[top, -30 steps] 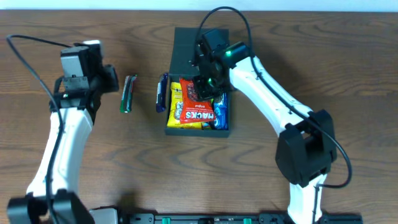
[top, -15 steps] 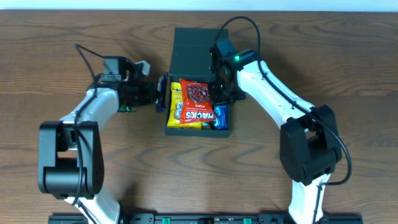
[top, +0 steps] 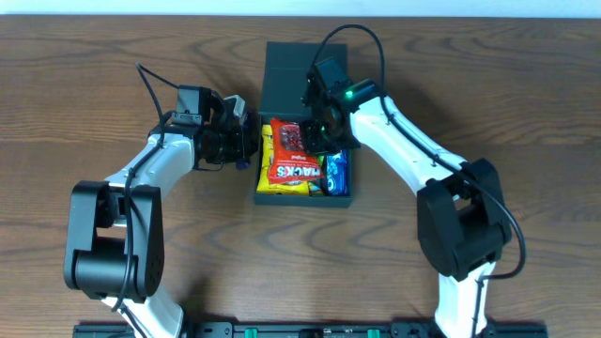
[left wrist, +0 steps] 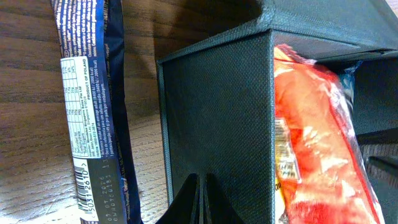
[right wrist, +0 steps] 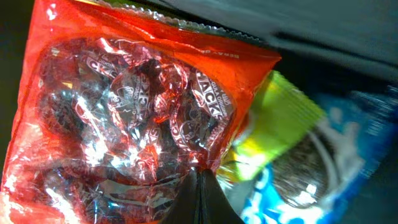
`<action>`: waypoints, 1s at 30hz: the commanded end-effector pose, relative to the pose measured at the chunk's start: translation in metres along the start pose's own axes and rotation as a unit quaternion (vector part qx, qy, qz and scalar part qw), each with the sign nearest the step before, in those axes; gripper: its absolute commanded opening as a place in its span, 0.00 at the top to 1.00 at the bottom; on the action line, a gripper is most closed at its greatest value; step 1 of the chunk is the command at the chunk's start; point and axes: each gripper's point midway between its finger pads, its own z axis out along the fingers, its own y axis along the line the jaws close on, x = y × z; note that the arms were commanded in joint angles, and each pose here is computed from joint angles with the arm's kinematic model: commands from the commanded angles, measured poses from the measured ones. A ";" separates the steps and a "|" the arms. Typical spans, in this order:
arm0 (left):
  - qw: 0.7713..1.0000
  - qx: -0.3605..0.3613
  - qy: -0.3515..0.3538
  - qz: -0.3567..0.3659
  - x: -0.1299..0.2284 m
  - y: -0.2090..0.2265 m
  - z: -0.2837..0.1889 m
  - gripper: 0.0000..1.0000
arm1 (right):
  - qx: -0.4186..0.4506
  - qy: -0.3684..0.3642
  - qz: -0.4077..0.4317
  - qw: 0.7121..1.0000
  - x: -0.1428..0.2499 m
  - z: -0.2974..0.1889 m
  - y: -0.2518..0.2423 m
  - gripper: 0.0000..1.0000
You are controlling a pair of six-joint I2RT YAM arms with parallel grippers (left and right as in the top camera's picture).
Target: Pack container
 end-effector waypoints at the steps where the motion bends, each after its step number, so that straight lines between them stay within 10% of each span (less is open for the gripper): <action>1: 1.000 0.012 0.002 0.003 -0.003 -0.007 0.003 0.94 | -0.042 0.020 -0.014 0.999 0.009 0.012 0.023 0.99; 30: 1.000 0.015 -0.011 0.011 -0.010 -0.008 0.003 0.94 | -0.160 0.022 -0.133 0.978 -0.008 -0.008 0.058 0.99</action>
